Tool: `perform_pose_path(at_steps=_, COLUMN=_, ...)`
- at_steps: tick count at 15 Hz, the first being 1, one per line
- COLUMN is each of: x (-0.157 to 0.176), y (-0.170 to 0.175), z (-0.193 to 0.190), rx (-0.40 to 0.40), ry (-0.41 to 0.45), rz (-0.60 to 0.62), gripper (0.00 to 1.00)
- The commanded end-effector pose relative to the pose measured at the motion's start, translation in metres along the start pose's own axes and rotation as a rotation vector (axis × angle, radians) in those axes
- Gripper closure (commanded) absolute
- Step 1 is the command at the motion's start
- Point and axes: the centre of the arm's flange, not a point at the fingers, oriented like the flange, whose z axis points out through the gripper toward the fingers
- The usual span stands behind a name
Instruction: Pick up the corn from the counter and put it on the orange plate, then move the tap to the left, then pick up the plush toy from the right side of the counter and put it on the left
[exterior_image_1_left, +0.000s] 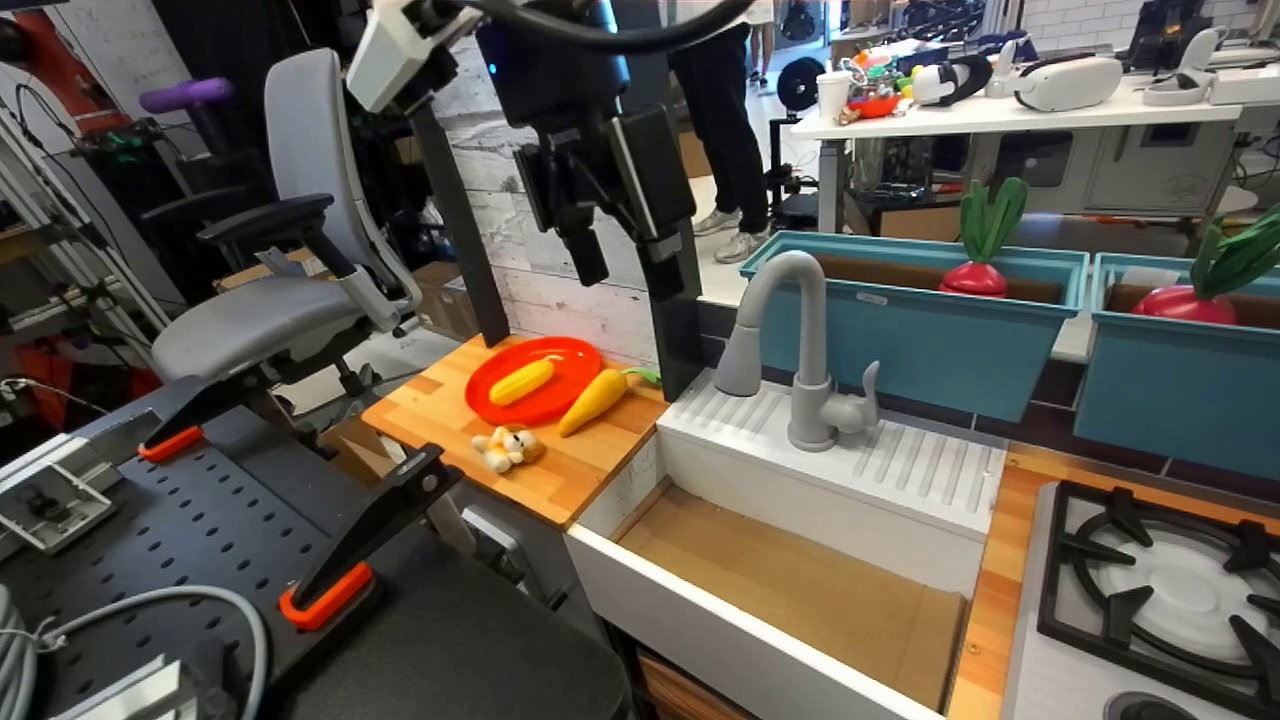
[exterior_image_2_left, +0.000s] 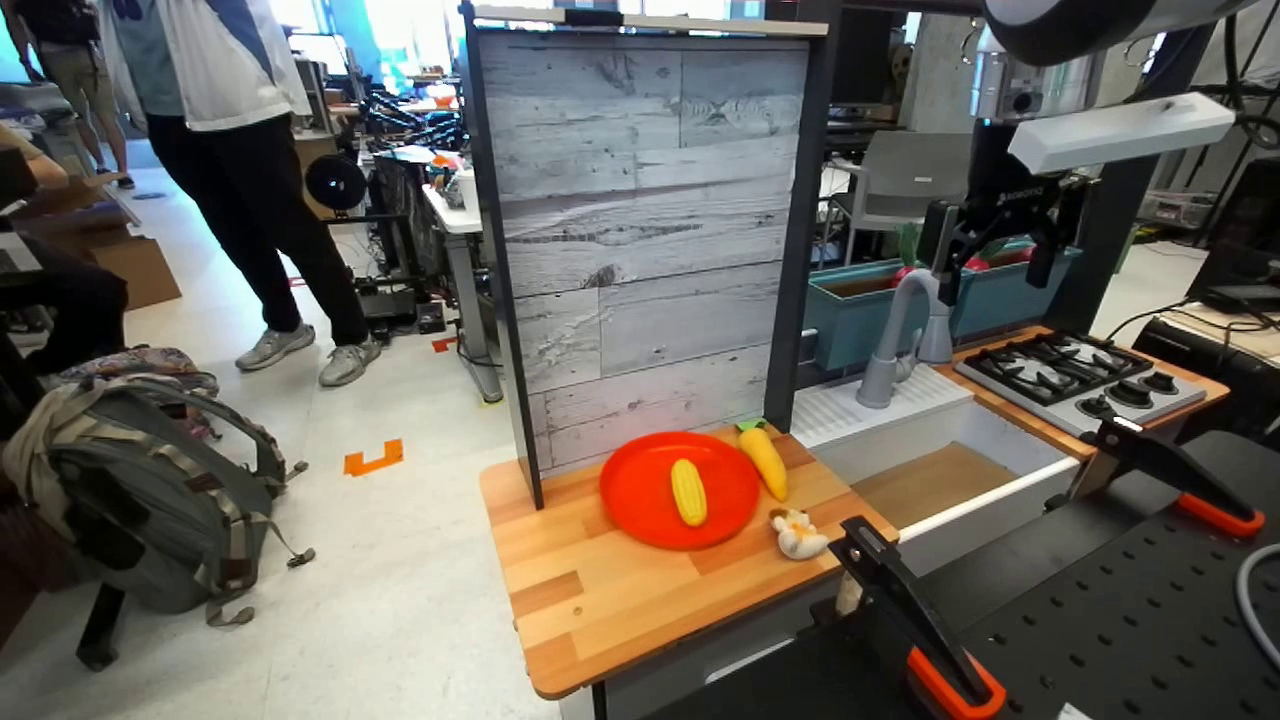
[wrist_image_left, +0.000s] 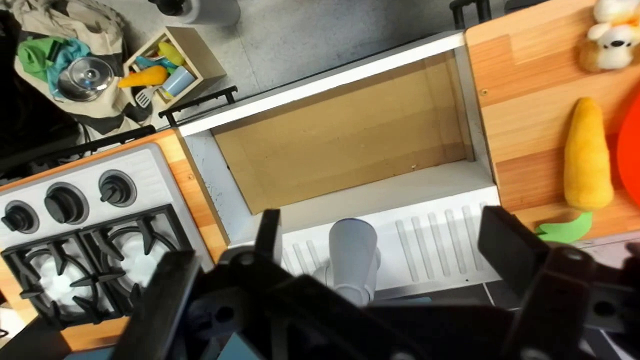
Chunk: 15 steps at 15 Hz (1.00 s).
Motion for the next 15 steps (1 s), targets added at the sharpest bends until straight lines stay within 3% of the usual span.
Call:
perform_pose_path(at_steps=1, x=0.030, y=0.008, z=0.009, rx=-0.014, ry=-0.006, rz=-0.039, gripper=0.00)
perform_pose_path(at_steps=9, x=0.075, y=-0.004, z=0.055, rx=0.034, ry=-0.019, rz=-0.109, gripper=0.00)
perform_pose_path(at_steps=15, x=0.072, y=0.027, z=0.064, rx=0.066, ry=-0.011, rz=-0.103, gripper=0.00)
